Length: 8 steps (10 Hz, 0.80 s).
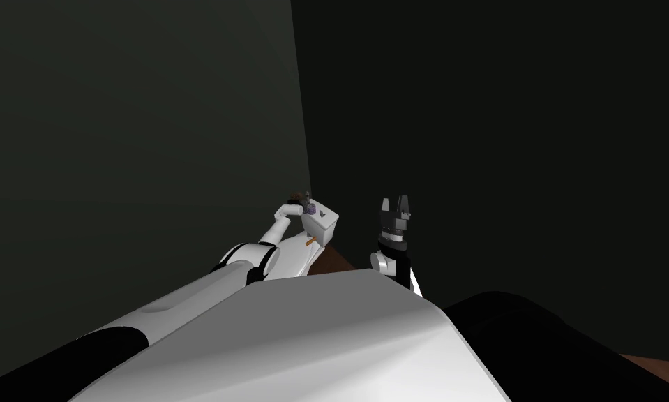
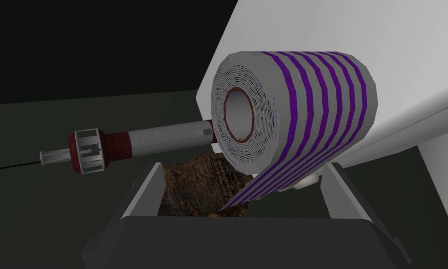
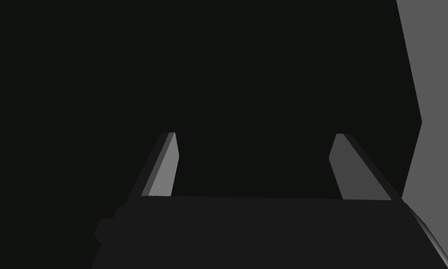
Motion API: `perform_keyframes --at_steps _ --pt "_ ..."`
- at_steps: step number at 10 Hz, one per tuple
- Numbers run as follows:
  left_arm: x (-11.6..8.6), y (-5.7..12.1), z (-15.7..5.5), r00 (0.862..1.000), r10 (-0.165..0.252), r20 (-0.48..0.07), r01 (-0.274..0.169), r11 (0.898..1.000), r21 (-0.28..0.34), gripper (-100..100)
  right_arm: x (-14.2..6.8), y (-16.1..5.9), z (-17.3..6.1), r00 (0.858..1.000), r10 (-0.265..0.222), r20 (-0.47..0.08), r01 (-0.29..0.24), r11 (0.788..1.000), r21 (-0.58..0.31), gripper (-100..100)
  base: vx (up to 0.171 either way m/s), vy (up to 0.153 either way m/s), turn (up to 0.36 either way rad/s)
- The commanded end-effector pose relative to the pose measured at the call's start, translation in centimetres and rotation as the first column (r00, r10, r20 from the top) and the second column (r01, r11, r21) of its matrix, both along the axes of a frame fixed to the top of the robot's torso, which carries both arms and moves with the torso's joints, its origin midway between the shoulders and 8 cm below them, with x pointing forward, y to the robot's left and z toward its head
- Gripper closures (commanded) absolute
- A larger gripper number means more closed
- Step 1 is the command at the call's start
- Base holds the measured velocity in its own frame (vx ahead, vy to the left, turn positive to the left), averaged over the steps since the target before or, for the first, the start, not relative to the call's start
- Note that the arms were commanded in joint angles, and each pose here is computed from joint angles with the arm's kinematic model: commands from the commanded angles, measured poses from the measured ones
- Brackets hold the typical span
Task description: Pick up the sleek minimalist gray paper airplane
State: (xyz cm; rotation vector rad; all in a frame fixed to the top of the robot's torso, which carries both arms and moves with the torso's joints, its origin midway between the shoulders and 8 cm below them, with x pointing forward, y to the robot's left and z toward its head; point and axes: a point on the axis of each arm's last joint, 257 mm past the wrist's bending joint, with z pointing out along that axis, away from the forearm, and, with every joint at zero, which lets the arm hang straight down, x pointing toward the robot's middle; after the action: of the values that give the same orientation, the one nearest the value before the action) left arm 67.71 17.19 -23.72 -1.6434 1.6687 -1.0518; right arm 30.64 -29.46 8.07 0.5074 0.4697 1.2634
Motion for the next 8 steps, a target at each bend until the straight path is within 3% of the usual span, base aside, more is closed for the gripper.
perform_keyframes --at_steps 1,6,8 --pt "-0.4 -0.5 -0.2 1.0 -0.007 -0.028 0.008 1.0 0.003 -100 0.0 0.0 0.0 1.0 0.0 0.0 0.0 1.0 0.0 0 -0.011 0.013 -0.038" --pt "-1.4 -1.5 0.2 0.996 -0.03 -0.086 0.033 0.999 0.033 -100 0.0 0.0 0.0 1.0 0.0 0.0 0.0 1.0 0.0 0 -0.007 0.008 -0.025" --pt "-1.4 -1.5 0.2 0.996 -0.03 -0.086 0.033 0.999 0.033 -100 0.0 0.0 0.0 1.0 0.0 0.0 0.0 1.0 0.0 0 -0.005 0.006 -0.017"
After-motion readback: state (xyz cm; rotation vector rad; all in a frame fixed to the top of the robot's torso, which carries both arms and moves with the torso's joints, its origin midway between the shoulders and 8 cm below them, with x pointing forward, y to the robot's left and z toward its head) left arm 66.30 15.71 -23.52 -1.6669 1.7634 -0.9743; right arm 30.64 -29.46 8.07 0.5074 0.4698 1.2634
